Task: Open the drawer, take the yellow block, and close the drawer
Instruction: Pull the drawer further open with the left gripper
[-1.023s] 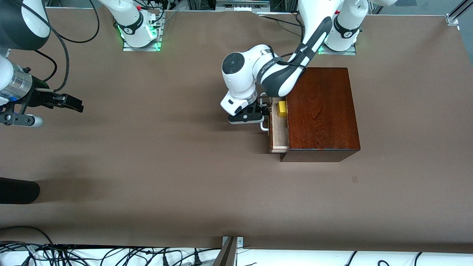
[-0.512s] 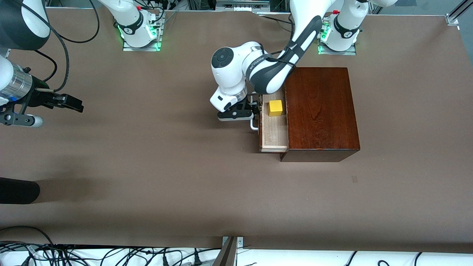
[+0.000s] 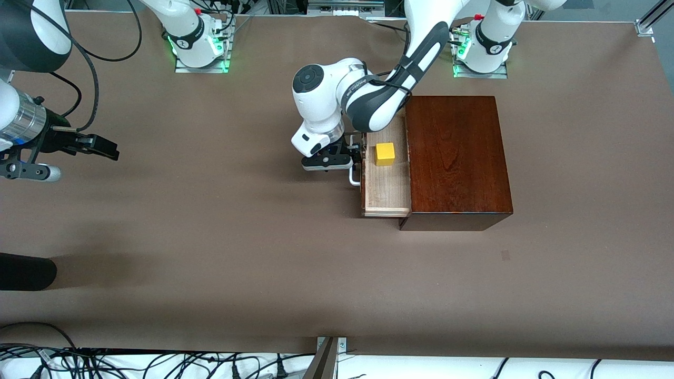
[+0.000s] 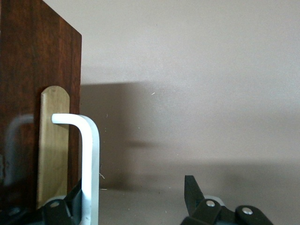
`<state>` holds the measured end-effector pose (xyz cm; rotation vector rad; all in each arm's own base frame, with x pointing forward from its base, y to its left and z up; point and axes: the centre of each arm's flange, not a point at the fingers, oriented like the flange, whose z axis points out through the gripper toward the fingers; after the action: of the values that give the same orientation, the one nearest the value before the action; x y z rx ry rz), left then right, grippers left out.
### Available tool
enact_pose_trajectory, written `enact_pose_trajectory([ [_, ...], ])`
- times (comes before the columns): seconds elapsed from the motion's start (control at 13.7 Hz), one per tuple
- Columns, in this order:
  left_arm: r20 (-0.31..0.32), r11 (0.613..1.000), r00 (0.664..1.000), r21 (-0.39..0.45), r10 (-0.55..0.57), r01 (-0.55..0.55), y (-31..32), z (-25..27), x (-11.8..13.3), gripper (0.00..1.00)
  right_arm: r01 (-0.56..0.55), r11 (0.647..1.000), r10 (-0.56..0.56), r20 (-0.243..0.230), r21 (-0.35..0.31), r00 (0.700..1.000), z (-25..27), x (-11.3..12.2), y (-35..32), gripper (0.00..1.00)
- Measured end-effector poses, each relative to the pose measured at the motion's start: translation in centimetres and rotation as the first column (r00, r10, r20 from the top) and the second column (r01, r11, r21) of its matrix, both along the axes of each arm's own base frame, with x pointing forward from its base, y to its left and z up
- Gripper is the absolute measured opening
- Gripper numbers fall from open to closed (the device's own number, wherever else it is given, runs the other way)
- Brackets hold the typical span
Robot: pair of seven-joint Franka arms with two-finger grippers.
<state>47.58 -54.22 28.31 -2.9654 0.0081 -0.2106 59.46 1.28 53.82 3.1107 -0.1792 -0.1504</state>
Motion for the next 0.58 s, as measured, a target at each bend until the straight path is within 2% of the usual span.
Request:
enact_pose_trajectory([
  [0.15, 0.001, 1.000, 1.000, -0.003, 0.002, -0.002, -0.06, -0.03, -0.01, 0.87, 0.000, 1.000, 0.000, -0.001, 0.000, 1.000, -0.04, 0.02, 0.00, 1.00],
  [0.22, 0.003, 1.000, 1.000, -0.007, 0.002, -0.002, -0.18, -0.23, -0.03, 0.93, 0.000, 1.000, 0.000, -0.001, 0.000, 1.000, -0.04, 0.02, 0.01, 1.00],
  [0.29, 0.003, 1.000, 1.000, -0.007, 0.002, -0.002, -0.20, -0.23, -0.02, 0.94, 0.000, 1.000, 0.000, -0.001, 0.000, 1.000, -0.04, 0.02, 0.00, 1.00],
  [0.37, 0.004, 1.000, 1.000, -0.011, 0.003, -0.003, -0.28, -0.29, -0.05, 0.99, 0.000, 1.000, 0.000, -0.001, 0.000, 1.000, -0.04, 0.02, 0.00, 1.00],
  [0.58, 0.005, 1.000, 1.000, -0.012, 0.004, -0.004, -0.29, -0.30, -0.04, 1.00, 0.000, 1.000, 0.000, -0.001, 0.000, 1.000, -0.04, 0.02, -0.01, 1.00],
])
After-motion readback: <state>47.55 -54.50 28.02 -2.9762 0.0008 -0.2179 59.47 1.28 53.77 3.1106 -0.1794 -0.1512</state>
